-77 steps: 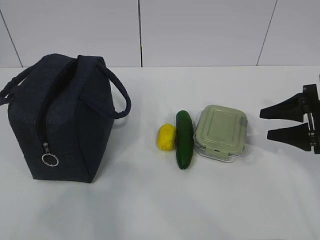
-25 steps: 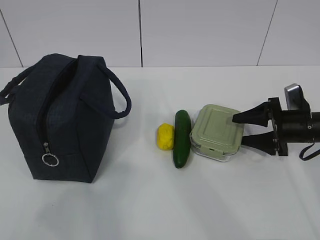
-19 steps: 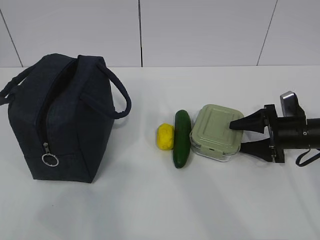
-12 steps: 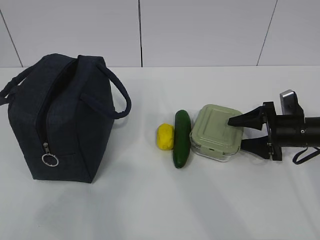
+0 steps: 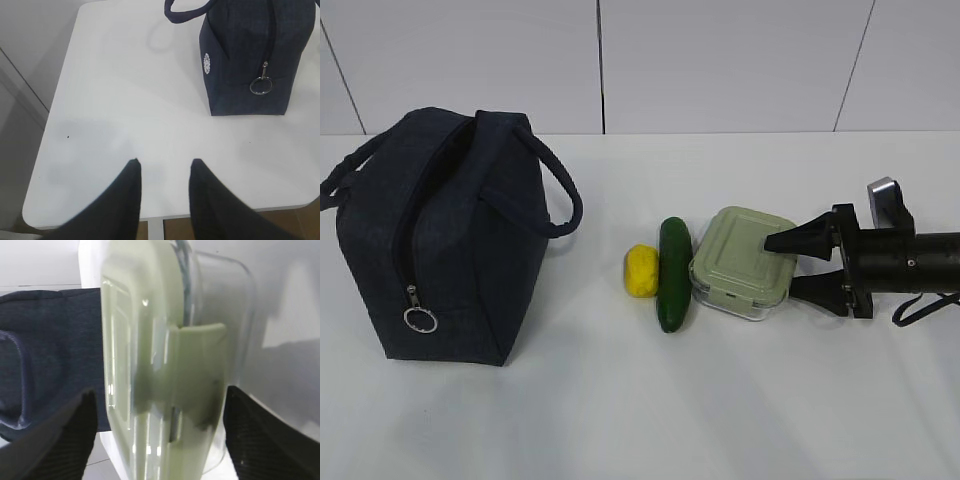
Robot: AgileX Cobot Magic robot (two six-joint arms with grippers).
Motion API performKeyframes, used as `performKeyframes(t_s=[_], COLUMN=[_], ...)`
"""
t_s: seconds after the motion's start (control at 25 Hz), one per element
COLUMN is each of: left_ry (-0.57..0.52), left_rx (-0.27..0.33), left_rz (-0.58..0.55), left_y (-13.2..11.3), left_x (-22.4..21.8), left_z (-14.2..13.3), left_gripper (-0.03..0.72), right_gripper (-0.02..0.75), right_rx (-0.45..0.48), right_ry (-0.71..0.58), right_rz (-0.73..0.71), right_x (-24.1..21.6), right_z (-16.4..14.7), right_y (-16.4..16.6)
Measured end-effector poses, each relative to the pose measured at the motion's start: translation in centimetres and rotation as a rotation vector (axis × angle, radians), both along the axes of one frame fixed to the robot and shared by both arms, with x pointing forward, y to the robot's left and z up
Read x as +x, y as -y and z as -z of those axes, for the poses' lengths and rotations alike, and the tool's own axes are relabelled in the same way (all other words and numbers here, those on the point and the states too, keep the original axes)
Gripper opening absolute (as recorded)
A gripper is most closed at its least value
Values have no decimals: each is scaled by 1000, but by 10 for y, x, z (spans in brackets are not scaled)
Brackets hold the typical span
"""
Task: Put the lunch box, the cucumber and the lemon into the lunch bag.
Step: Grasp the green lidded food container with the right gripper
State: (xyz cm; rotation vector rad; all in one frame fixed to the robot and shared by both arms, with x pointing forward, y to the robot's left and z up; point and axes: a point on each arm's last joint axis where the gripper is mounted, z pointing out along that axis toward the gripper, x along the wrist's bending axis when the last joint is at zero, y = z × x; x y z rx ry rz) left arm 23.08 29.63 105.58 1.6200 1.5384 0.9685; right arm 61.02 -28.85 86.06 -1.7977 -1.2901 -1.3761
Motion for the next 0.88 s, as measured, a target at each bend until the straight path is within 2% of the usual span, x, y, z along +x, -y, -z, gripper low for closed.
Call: performKeyframes(t_s=[0.48,0.72,0.88], left_ry=[0,0,0], left_rx=[0,0,0], left_rz=[0,0,0], left_y=[0,0,0], left_x=[0,0,0], left_z=[0,0,0], left_gripper=[235,235,235], right_gripper=[582,581,581], right_rx=[-60,-50,-11], right_ry=[14,16,26], right_rz=[18,27,34], right_x=[2,3,3], right_z=[4,3,0], right_y=[3,3,2])
